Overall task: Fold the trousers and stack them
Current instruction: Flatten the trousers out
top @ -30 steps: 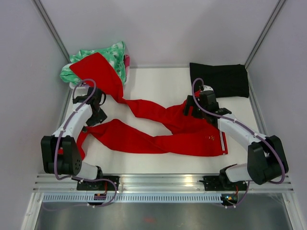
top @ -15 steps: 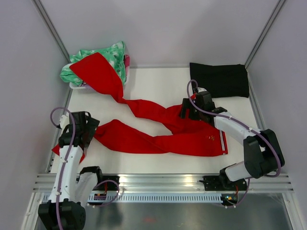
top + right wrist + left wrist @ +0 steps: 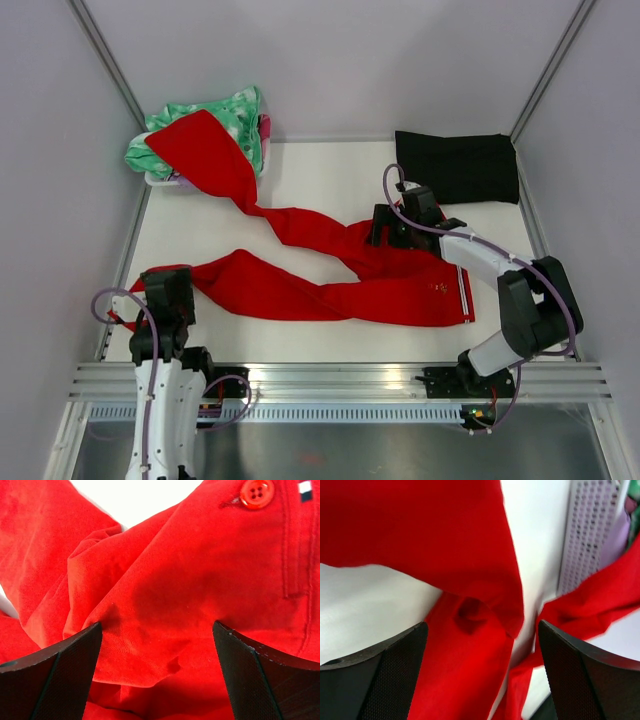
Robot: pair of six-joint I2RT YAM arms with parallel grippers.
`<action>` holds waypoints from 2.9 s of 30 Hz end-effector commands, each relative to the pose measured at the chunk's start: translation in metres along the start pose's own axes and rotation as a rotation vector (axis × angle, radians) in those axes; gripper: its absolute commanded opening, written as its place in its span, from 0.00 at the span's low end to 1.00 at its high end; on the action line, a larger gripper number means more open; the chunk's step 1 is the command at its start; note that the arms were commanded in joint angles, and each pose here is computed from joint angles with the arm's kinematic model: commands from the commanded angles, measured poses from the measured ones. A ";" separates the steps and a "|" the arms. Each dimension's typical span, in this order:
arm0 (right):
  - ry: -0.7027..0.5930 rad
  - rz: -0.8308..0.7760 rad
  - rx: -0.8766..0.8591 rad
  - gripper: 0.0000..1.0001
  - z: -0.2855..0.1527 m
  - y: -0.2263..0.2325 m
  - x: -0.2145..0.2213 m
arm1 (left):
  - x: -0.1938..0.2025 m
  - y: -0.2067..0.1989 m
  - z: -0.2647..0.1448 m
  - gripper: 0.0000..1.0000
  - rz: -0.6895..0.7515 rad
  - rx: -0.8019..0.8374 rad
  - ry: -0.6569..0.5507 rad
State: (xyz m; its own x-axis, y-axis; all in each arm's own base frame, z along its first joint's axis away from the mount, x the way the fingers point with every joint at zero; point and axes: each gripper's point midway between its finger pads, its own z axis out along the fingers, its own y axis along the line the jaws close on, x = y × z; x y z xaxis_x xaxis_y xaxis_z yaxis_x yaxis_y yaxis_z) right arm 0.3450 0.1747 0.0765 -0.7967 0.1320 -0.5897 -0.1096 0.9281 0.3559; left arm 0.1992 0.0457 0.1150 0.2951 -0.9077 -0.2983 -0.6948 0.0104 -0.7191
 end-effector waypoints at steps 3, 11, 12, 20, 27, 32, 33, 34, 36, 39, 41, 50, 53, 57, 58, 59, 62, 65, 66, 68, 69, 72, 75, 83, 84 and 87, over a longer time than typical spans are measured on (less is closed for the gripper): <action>-0.021 -0.032 -0.077 0.98 0.003 0.021 -0.016 | -0.028 0.008 0.023 0.95 -0.097 -0.042 -0.196; -0.007 -0.038 -0.038 0.98 0.002 0.016 -0.016 | -0.056 -0.002 0.041 0.41 -0.010 -0.117 -0.351; -0.008 -0.039 -0.038 0.98 0.001 0.016 -0.018 | -0.063 -0.011 0.037 0.32 0.025 -0.117 -0.372; -0.101 -0.097 -0.102 0.98 -0.022 0.043 -0.044 | -0.137 -0.057 -0.043 0.02 0.570 -0.558 -0.499; -0.210 -0.228 -0.284 0.98 -0.045 0.100 -0.050 | -0.128 -0.078 0.007 0.02 0.938 -0.592 -0.399; -0.149 -0.271 -0.298 0.98 -0.043 0.113 -0.033 | -0.087 -0.063 0.079 0.02 1.104 -0.654 -0.177; -0.150 -0.280 -0.300 0.98 -0.044 0.114 -0.031 | -0.080 -0.067 0.088 0.02 1.130 -0.640 -0.128; -0.153 -0.284 -0.290 0.98 -0.046 0.112 -0.026 | -0.072 -0.068 0.098 0.02 1.138 -0.623 -0.094; -0.137 -0.308 -0.292 0.98 -0.047 0.111 -0.013 | -0.041 -0.079 0.127 0.02 1.180 -0.484 0.036; -0.135 -0.311 -0.280 0.98 -0.049 0.110 -0.005 | -0.029 -0.090 0.150 0.32 1.173 -0.457 0.070; -0.123 -0.305 -0.267 0.98 -0.047 0.108 -0.001 | -0.026 -0.084 0.154 0.62 1.173 -0.507 0.103; -0.086 -0.294 -0.270 0.98 -0.030 0.116 -0.003 | 0.000 -0.015 0.075 1.00 0.828 -0.462 0.200; -0.070 -0.295 -0.285 0.98 -0.022 0.122 -0.004 | -0.007 -0.002 0.049 1.00 0.720 -0.452 0.140; -0.045 -0.258 -0.253 0.98 -0.012 0.124 -0.010 | -0.004 0.019 0.037 1.00 0.687 -0.436 0.148; -0.052 -0.246 -0.238 0.98 -0.010 0.122 -0.011 | -0.002 0.019 0.036 1.00 0.692 -0.423 0.158; -0.059 -0.234 -0.242 0.98 -0.010 0.123 -0.013 | -0.001 0.018 0.034 1.00 0.701 -0.409 0.167; -0.059 -0.191 -0.233 0.98 -0.009 0.123 -0.012 | 0.008 0.029 0.027 1.00 0.674 -0.421 0.220; -0.068 -0.172 -0.235 0.98 -0.012 0.123 -0.013 | 0.002 0.063 0.014 0.99 0.563 -0.550 0.166; -0.066 -0.164 -0.236 0.98 -0.012 0.123 -0.012 | -0.004 0.074 0.013 0.98 0.543 -0.566 0.120; -0.055 -0.161 -0.237 0.98 -0.011 0.122 -0.008 | -0.015 0.078 0.014 0.95 0.440 -0.587 0.014; -0.046 -0.162 -0.237 0.98 -0.010 0.122 -0.007 | -0.019 0.076 0.016 0.94 0.419 -0.580 -0.019; 0.003 -0.183 -0.241 0.98 -0.006 0.122 0.000 | -0.040 0.074 0.018 0.91 0.328 -0.625 -0.177; 0.035 -0.207 -0.229 0.98 -0.002 0.122 0.002 | -0.049 0.083 0.023 0.87 0.301 -0.686 -0.266; 0.046 -0.186 -0.217 0.98 0.005 0.127 -0.002 | -0.039 0.077 0.054 0.46 0.323 -0.616 -0.238; 0.047 -0.181 -0.215 0.98 0.006 0.127 -0.002 | -0.039 0.076 0.055 0.39 0.329 -0.613 -0.236; 0.048 -0.179 -0.200 0.98 0.005 0.124 -0.001 | -0.041 0.066 0.060 0.04 0.384 -0.584 -0.229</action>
State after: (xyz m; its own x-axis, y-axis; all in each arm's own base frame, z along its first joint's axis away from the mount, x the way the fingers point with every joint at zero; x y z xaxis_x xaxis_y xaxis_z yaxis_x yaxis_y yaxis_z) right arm 0.3292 0.2823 0.1024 -0.7957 -0.0690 -0.6017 -0.3555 0.8576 0.3718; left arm 0.1613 0.0966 0.0318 0.0371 -0.8097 -0.5857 -0.9983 -0.0043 -0.0574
